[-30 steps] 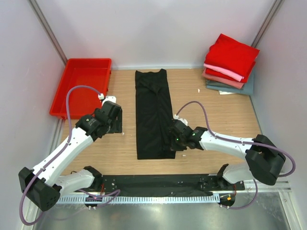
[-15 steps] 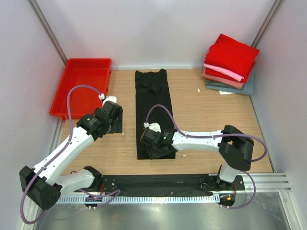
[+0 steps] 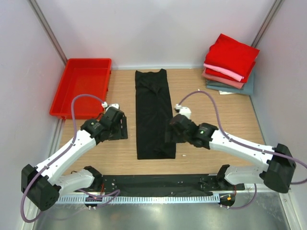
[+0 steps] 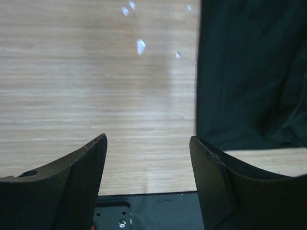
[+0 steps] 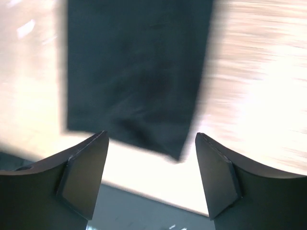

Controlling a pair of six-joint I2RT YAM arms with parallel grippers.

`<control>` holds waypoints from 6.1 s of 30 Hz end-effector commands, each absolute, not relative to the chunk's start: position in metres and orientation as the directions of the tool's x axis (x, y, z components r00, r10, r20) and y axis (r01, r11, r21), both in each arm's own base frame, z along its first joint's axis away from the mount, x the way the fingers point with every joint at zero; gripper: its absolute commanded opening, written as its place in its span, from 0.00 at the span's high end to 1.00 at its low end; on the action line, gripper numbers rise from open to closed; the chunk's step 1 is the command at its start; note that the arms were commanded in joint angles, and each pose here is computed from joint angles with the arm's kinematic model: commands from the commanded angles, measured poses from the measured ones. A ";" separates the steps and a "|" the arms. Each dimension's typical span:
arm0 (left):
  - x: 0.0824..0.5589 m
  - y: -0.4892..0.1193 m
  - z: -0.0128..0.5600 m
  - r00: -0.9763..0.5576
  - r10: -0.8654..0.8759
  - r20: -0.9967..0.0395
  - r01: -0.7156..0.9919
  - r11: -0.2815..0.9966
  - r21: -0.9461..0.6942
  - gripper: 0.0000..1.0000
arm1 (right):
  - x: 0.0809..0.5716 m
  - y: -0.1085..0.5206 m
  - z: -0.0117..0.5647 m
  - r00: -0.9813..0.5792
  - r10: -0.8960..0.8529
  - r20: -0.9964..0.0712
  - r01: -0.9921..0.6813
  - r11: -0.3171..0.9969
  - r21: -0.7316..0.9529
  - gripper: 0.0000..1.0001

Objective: Fold and stack the t-shirts
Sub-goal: Fold the tshirt

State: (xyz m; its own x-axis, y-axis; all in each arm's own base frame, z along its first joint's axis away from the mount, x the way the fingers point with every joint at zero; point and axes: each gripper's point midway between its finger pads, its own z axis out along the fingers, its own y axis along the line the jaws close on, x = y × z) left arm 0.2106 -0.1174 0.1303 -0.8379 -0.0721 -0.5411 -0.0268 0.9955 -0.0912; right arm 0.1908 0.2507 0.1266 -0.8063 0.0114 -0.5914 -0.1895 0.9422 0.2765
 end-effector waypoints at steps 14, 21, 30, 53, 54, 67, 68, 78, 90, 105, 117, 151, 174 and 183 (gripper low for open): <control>0.161 -0.178 0.066 -0.897 -0.206 -0.390 -0.059 0.932 -0.357 0.31 | 0.159 0.228 0.038 -0.920 0.110 -0.377 -0.059 0.911 0.408 0.39; 0.153 -0.183 0.048 -0.908 -0.213 -0.361 -0.068 0.925 -0.375 0.31 | 0.157 0.235 0.023 -0.932 0.095 -0.349 -0.061 0.910 0.411 0.43; 0.147 -0.194 0.035 -0.917 -0.216 -0.335 -0.073 0.918 -0.390 0.33 | 0.152 0.211 0.015 -0.927 0.105 -0.359 -0.024 0.941 0.339 0.99; 0.152 -0.202 0.011 -0.907 -0.181 -0.379 -0.070 0.955 -0.287 1.00 | 0.149 0.203 0.015 -0.926 0.093 -0.366 -0.030 0.948 0.317 0.99; 0.152 -0.202 0.012 -0.907 -0.183 -0.378 -0.070 0.954 -0.293 1.00 | 0.148 0.202 0.015 -0.926 0.093 -0.365 -0.030 0.947 0.319 0.99; 0.135 -0.236 0.041 -0.920 -0.160 -0.358 -0.017 0.929 -0.371 1.00 | 0.137 0.209 0.030 -0.933 0.113 -0.340 -0.039 0.911 0.410 0.99; 0.132 -0.232 0.046 -0.923 -0.152 -0.355 -0.017 0.935 -0.355 1.00 | 0.138 0.212 0.034 -0.932 0.112 -0.344 -0.045 0.907 0.418 0.99; 0.150 -0.219 0.114 -0.869 -0.131 -0.477 0.010 0.960 -0.281 1.00 | 0.170 0.221 0.093 -0.877 0.121 -0.465 -0.085 0.913 0.398 0.99; 0.234 -0.212 0.174 -0.764 -0.103 -0.637 -0.025 0.991 -0.131 1.00 | 0.270 0.233 0.159 -0.778 0.078 -0.624 -0.124 0.954 0.273 0.99; 0.346 -0.195 0.171 -0.792 -0.169 -0.586 -0.120 0.985 -0.123 1.00 | 0.367 0.235 0.171 -0.767 0.082 -0.636 -0.114 0.958 0.261 0.99; 0.425 -0.200 0.154 -0.809 -0.109 -0.578 -0.089 0.994 -0.063 1.00 | 0.435 0.240 0.150 -0.787 0.091 -0.610 -0.093 0.960 0.263 0.99; 0.353 -0.177 0.082 -0.845 -0.326 -0.424 -0.186 0.923 -0.337 0.30 | 0.353 0.228 0.082 -0.891 0.218 -0.398 -0.072 0.798 0.598 0.22; 0.327 -0.179 0.018 -0.863 -0.359 -0.356 -0.236 0.908 -0.345 0.36 | 0.343 0.234 0.016 -0.925 0.230 -0.304 -0.007 0.788 0.616 0.82; 0.328 -0.183 0.007 -0.858 -0.360 -0.366 -0.231 0.907 -0.352 0.62 | 0.339 0.232 0.015 -0.929 0.218 -0.301 -0.012 0.792 0.611 0.99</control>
State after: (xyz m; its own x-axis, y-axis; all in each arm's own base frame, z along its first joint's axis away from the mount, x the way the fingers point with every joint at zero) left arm 0.3343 -0.1837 0.0253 -0.8497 -0.3648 -0.3808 -0.2195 0.9013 -0.3736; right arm 0.3433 0.2322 0.0197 -0.9256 0.2378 -0.2943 0.0050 0.7855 0.6189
